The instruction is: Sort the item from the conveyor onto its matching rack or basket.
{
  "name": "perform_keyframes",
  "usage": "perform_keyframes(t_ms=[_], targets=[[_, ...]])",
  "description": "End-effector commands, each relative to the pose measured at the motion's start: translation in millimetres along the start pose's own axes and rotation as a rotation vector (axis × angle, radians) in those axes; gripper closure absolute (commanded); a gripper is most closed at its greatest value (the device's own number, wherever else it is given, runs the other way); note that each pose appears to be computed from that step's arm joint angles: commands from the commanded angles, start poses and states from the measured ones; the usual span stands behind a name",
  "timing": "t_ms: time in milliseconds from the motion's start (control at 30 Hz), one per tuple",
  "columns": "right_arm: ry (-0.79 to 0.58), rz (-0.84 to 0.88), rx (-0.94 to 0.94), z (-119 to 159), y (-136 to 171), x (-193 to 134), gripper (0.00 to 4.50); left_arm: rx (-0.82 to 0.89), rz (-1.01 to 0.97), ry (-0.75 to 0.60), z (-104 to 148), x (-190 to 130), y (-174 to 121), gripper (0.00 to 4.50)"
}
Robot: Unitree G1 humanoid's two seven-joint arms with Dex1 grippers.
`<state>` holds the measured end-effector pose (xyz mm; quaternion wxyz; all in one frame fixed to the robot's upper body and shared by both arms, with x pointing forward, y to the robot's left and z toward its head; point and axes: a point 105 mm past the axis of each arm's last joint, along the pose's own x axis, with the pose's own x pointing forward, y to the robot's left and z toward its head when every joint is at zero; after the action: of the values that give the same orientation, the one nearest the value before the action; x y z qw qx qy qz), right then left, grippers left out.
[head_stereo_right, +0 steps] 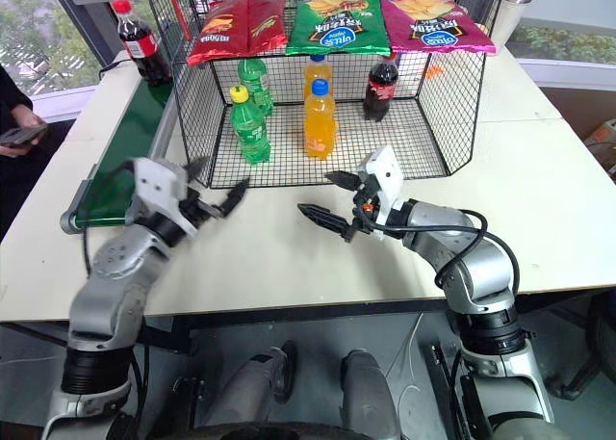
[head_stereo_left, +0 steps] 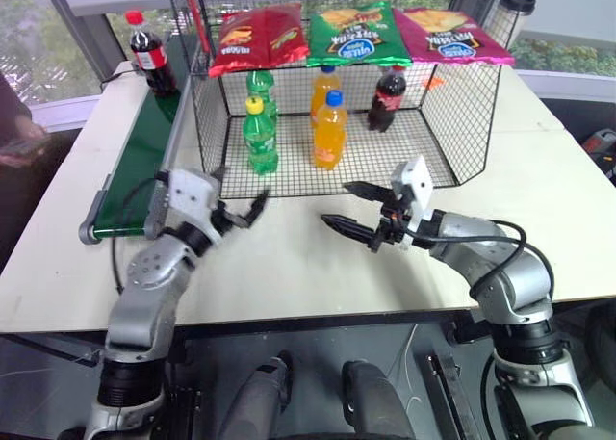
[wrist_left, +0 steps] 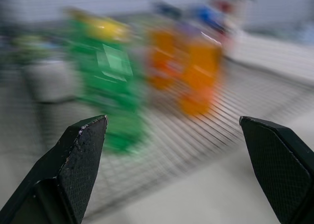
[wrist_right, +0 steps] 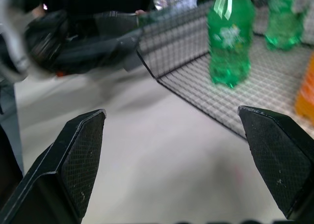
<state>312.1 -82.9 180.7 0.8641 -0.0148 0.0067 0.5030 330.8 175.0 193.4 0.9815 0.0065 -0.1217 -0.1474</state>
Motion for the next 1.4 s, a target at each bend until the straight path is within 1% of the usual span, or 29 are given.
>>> perform_keyframes(t_ms=[33,100,200,367,533,700,933,1400], targets=[[-0.046,0.039,-0.037,16,8,5,0.04,-0.041,0.213,-0.048,13,-9,40,0.00],[-0.051,0.047,-0.038,18,9,6,0.04,-0.049,0.289,-0.050,15,-14,54,0.00],[-0.070,0.079,-0.039,25,13,11,0.04,-0.033,0.491,-0.031,11,-32,93,0.00],[-0.083,0.129,-0.049,32,21,15,0.04,0.025,0.591,0.022,1,-49,117,0.00],[-0.088,0.152,-0.059,35,25,18,0.04,0.070,0.580,0.057,-6,-53,123,0.00],[-0.081,0.153,-0.065,34,26,19,0.04,0.091,0.546,0.070,-9,-50,123,0.00],[-0.074,0.119,-0.067,30,21,18,0.04,0.064,0.513,0.061,-12,-39,118,0.00],[-0.053,0.102,-0.081,25,19,17,0.04,0.046,0.506,0.074,-19,-34,114,0.00]])
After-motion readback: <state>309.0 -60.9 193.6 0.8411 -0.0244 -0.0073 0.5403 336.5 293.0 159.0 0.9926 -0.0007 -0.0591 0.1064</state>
